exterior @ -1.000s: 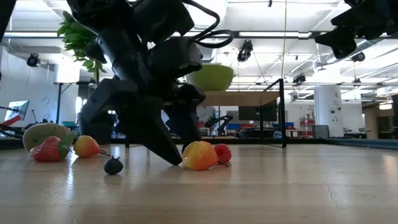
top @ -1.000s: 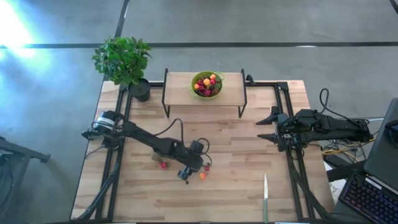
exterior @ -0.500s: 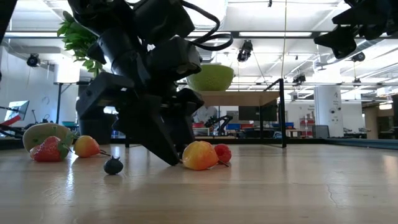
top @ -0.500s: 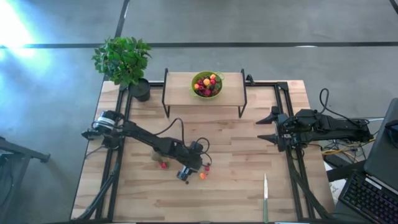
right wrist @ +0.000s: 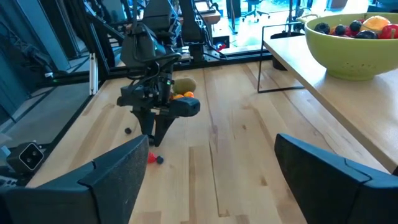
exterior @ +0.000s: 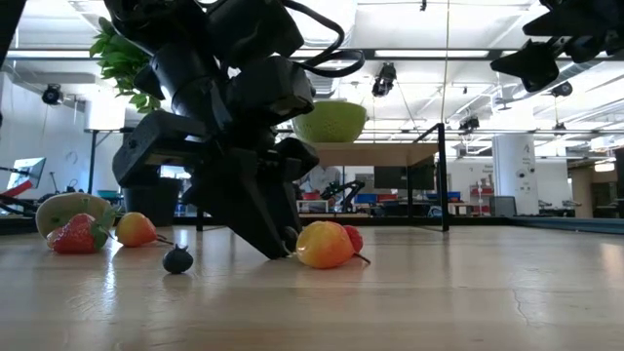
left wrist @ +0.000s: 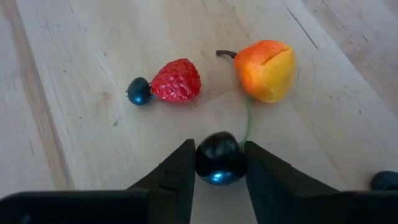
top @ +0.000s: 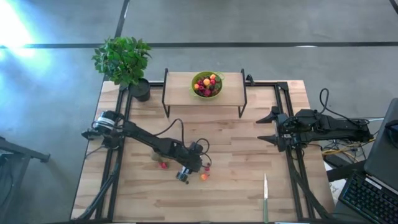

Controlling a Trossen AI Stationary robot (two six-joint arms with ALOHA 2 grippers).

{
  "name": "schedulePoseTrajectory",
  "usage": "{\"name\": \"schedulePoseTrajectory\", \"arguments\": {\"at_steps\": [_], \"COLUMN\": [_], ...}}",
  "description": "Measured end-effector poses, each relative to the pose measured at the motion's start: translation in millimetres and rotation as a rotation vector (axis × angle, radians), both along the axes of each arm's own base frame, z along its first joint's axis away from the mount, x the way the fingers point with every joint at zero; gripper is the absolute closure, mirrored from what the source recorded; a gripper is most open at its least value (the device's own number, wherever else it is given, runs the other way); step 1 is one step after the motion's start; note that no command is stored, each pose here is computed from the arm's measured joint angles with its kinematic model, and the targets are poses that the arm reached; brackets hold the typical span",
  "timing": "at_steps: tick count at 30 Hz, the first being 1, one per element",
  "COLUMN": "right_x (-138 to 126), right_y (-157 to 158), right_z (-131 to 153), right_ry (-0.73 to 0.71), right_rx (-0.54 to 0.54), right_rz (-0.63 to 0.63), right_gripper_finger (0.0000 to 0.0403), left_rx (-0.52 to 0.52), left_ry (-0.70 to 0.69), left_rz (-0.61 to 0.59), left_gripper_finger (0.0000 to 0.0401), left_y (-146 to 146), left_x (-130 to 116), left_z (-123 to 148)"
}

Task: Pick & Place Fruit
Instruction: Put the black cherry into the green strainer bowl on the shelf

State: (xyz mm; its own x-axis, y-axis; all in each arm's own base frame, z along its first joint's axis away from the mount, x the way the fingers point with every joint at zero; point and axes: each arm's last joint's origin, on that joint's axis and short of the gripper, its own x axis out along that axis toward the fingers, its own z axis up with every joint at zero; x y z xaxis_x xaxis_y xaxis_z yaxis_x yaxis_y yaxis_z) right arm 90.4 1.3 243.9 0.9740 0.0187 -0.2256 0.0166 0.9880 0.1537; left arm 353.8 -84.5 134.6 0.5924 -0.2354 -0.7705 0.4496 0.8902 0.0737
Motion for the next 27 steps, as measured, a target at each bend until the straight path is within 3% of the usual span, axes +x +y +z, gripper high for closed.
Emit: {"name": "schedulePoseTrajectory", "arguments": {"at_steps": [9,15,22,27], "right_x": [0.0,0.0,0.0,0.0], "right_y": [0.0,0.0,0.0,0.0], "right_z": [0.0,0.0,0.0,0.0], "right_ry": [0.000,0.000,0.000,0.000], "right_rx": [0.000,0.000,0.000,0.000], "right_rz": [0.000,0.000,0.000,0.000], "right_gripper_finger": [0.0044,0.0058,0.0080,0.0095], "left_rx": [0.001,0.005,0.013,0.143], "left_ry": [0.002,0.011,0.016,0.014], "left_rz": [0.003,0.005,0.006,0.098], "left_gripper_finger": [0.0267,0.0283,0.0271,0.0283], "left_y": [0.2,0.5,1.0,6.7], "left_x": [-0.1,-0.7,-1.8,-2.4], "left_z": [-0.1,-0.5,0.9,32.9]}}
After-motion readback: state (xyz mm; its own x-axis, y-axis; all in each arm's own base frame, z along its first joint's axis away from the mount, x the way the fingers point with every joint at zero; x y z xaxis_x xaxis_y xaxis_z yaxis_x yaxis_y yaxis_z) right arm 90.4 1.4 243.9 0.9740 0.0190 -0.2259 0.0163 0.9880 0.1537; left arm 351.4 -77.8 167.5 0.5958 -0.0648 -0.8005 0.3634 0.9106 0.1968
